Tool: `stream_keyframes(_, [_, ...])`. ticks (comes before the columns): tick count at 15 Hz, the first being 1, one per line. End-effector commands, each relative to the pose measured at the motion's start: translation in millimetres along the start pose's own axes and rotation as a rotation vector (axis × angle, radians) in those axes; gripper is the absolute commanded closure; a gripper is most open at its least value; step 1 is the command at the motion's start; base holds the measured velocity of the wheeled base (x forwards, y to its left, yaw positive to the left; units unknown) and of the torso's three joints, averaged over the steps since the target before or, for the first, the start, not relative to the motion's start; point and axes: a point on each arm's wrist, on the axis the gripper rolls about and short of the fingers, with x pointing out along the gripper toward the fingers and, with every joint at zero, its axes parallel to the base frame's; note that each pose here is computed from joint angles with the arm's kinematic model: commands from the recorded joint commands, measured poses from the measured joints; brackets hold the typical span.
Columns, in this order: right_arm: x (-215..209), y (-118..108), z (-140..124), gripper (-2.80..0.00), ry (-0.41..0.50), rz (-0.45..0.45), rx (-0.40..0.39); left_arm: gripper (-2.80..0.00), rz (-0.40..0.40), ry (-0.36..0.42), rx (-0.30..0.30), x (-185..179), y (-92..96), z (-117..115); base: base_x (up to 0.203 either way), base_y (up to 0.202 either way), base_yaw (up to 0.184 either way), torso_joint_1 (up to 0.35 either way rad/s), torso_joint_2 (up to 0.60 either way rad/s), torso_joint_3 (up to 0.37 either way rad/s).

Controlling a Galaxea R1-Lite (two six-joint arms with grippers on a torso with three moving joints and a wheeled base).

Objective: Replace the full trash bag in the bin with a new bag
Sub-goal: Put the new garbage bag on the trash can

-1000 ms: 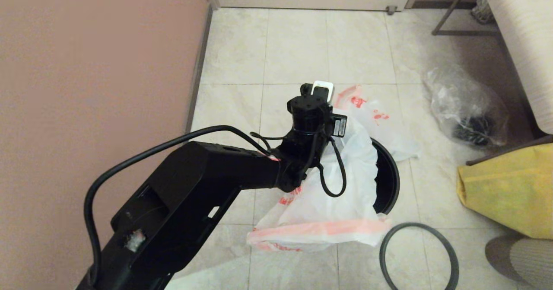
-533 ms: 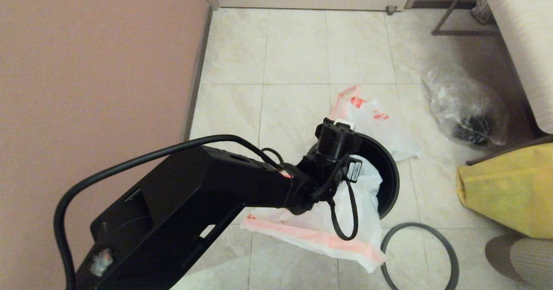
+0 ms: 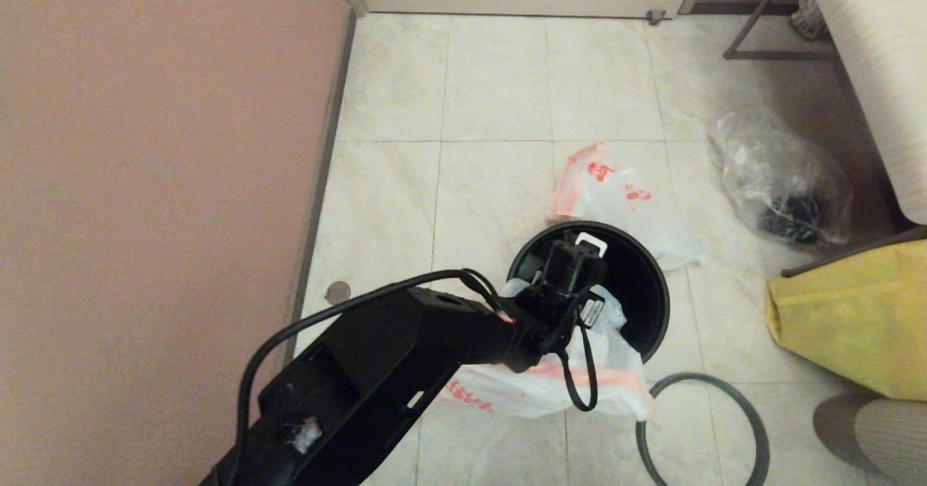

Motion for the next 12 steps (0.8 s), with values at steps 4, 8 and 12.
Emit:
stream_keyframes(4, [0,0,0,0.00,0.001,0.001,0.000,0.00,0.067,-0.093,0.095,28,7.1,-29,0.000,0.000,0.000,0.000,0.00,0.000])
stream_keyframes(8, [0,0,0,0.00,0.001,0.001,0.000,0.00,0.086,-0.162,0.069,16,10.3,-4,0.000,0.000,0.000,0.000,0.00,0.000])
stream_keyframes(12, [0,0,0,0.00,0.001,0.001,-0.001,-2.80,0.121,-0.235,0.031,-14,7.0,40,0.000,0.000,0.000,0.000,0.00,0.000])
